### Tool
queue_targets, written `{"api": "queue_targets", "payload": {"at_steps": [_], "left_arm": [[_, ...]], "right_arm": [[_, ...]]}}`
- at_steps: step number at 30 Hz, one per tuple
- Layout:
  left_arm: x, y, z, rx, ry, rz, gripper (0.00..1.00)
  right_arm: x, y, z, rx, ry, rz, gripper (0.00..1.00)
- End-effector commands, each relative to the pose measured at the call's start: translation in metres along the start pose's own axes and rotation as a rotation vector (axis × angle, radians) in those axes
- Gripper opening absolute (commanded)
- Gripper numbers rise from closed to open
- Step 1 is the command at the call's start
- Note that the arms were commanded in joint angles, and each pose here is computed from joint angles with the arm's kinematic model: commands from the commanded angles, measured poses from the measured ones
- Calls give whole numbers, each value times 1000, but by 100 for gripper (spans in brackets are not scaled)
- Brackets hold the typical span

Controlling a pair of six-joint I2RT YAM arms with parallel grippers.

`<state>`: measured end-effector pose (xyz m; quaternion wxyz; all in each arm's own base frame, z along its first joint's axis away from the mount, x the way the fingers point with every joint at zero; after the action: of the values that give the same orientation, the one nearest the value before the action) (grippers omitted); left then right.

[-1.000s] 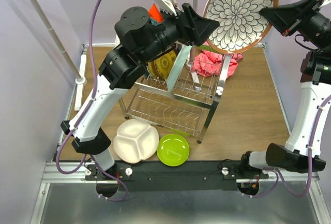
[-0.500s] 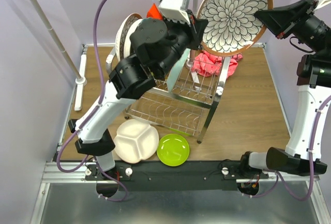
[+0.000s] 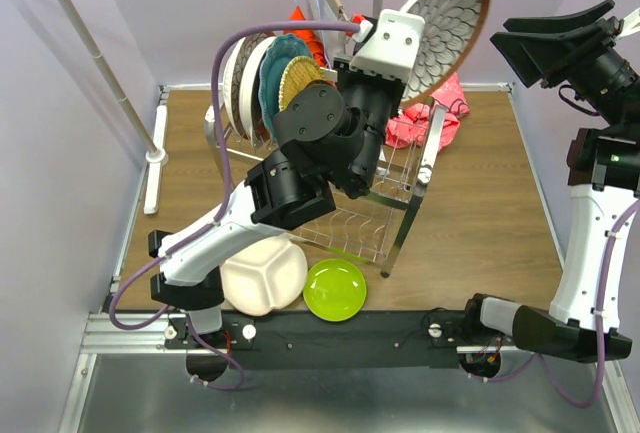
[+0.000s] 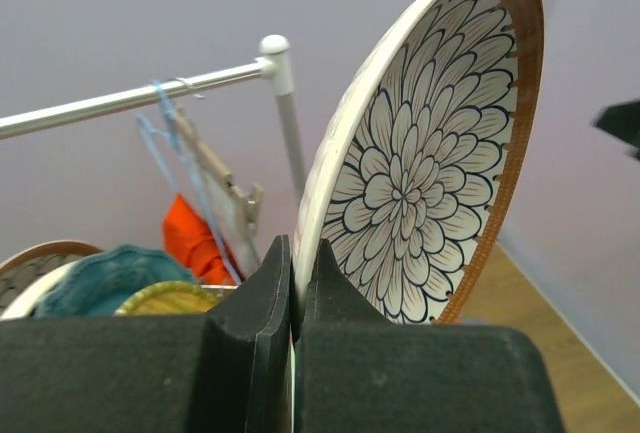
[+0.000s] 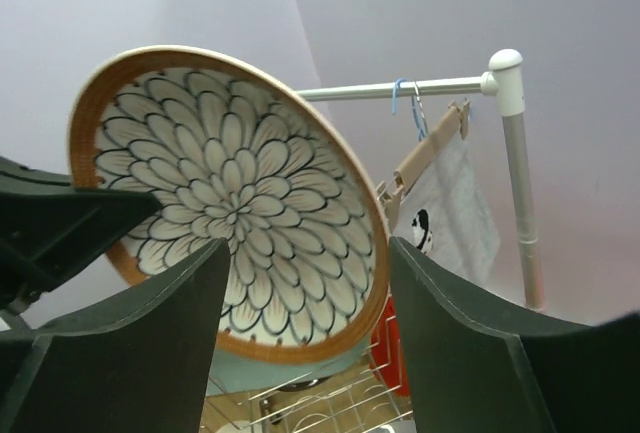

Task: Load the plates into the dish rack
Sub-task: Pass the plate from the right arm to the left, then insert the plate into the dish rack

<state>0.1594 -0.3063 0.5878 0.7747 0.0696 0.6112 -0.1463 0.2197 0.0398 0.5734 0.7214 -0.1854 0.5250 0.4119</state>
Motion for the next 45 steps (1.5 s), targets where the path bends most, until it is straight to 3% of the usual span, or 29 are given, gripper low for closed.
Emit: {"api": "queue_targets", "payload": {"at_steps": [1, 3, 8, 9, 14, 21, 35, 45], "left_arm": [[-42, 40, -8, -166, -101, -137, 0], [-45, 46, -12, -199, -97, -140, 0], [-52, 39, -27, -183, -98, -190, 0], [-52, 45, -30, -223, -71, -146, 0], [-49, 43, -44, -266, -1, -53, 0], [-42, 36, -60, -296, 83, -44, 0], [-17, 10, -74, -313, 212, 111, 0], [-3, -12, -68, -299, 202, 184, 0]], "right_arm": [[-10, 19, -5, -9, -52, -69, 88], [-11, 19, -7, 17, -61, -131, 100], [-14, 31, -22, 154, -117, -276, 100], [-17, 28, -23, 195, -129, -304, 100], [-7, 10, -26, 327, -86, -251, 100], [10, -16, -36, 529, -51, -204, 100], [38, -34, -45, 610, 2, -130, 100], [44, -33, -48, 617, 6, -119, 100]]}}
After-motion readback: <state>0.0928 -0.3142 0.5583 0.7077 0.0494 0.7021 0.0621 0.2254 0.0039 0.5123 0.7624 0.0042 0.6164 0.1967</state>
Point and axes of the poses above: each gripper's point midway between its finger pads, its own z axis out along the fingers, its own y axis along the line the jaws close on, x = y × z, the point moved 9 cm from there along -z, back along the fingers, and after that the axes turned 5 degrees about -z, right-handed, at the moved point
